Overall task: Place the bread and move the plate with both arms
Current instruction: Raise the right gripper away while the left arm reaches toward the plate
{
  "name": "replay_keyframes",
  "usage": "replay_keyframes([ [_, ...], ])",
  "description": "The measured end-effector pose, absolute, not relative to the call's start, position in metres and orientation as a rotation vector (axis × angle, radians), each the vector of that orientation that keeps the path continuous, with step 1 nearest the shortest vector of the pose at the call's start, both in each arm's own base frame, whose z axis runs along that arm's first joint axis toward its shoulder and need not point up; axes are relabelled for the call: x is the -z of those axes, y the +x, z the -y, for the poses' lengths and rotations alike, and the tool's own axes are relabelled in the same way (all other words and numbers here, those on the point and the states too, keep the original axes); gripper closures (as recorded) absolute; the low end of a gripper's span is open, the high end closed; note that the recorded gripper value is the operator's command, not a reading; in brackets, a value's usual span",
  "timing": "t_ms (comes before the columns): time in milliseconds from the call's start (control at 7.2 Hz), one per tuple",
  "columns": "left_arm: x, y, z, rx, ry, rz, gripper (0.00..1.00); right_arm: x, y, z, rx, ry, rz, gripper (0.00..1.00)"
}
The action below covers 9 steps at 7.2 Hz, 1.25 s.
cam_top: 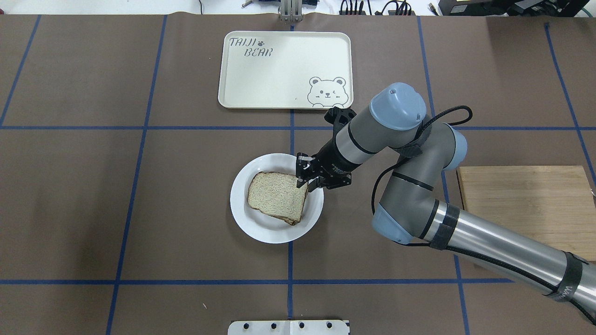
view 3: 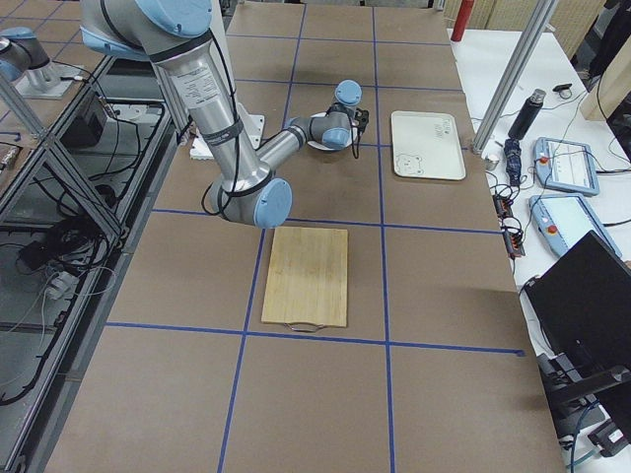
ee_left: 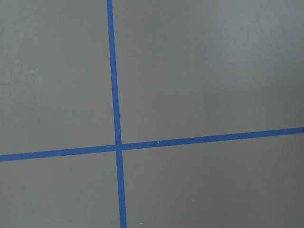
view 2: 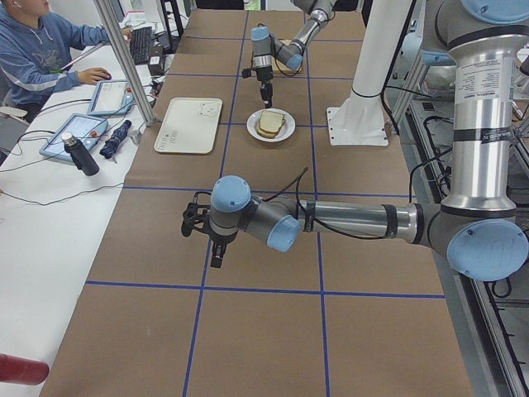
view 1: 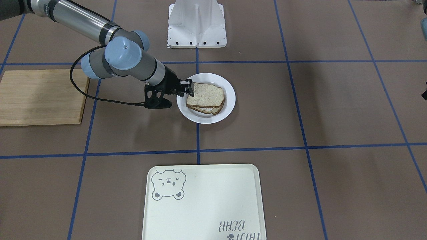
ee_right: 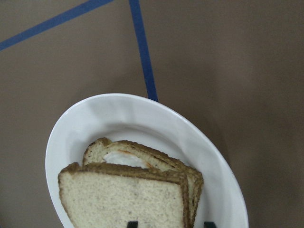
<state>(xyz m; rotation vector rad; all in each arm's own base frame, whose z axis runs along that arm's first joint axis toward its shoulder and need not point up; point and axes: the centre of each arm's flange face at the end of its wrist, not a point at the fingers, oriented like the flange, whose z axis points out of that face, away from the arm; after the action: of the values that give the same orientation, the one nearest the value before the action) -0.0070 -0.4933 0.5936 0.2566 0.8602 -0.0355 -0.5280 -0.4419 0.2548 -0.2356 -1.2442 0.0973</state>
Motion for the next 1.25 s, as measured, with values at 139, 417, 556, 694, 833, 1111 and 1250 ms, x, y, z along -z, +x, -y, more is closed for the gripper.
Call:
replay_keyframes([
  [139, -0.585, -0.005, 0.499, 0.061, 0.257, -0.87, 0.01, -0.257, -0.515, 0.445, -0.107, -0.226, 1.249, 0.0],
  [417, -0.537, 0.031, 0.514, 0.112, 0.238, -0.955, 0.02, -0.288, -0.464, 0.468, -0.172, -0.177, 1.231, 0.0],
  [556, -0.505, 0.067, 0.512, 0.139, 0.204, -1.002, 0.02, -0.314, -0.437, 0.483, -0.191, -0.124, 1.205, 0.0],
  [694, -0.466, 0.117, 0.505, 0.169, 0.163, -1.037, 0.02, -0.343, -0.411, 0.496, -0.202, -0.067, 1.171, 0.0],
  [833, -0.421, 0.18, 0.496, 0.204, 0.126, -1.065, 0.02, -0.375, -0.386, 0.504, -0.216, -0.007, 1.124, 0.0],
  [1111, -0.337, 0.311, 0.469, 0.257, 0.03, -1.141, 0.03, -0.442, -0.329, 0.511, -0.209, 0.094, 1.018, 0.0],
  [1250, -0.306, 0.369, 0.453, 0.28, -0.019, -1.168, 0.05, -0.467, -0.299, 0.511, -0.19, 0.125, 0.981, 0.0],
])
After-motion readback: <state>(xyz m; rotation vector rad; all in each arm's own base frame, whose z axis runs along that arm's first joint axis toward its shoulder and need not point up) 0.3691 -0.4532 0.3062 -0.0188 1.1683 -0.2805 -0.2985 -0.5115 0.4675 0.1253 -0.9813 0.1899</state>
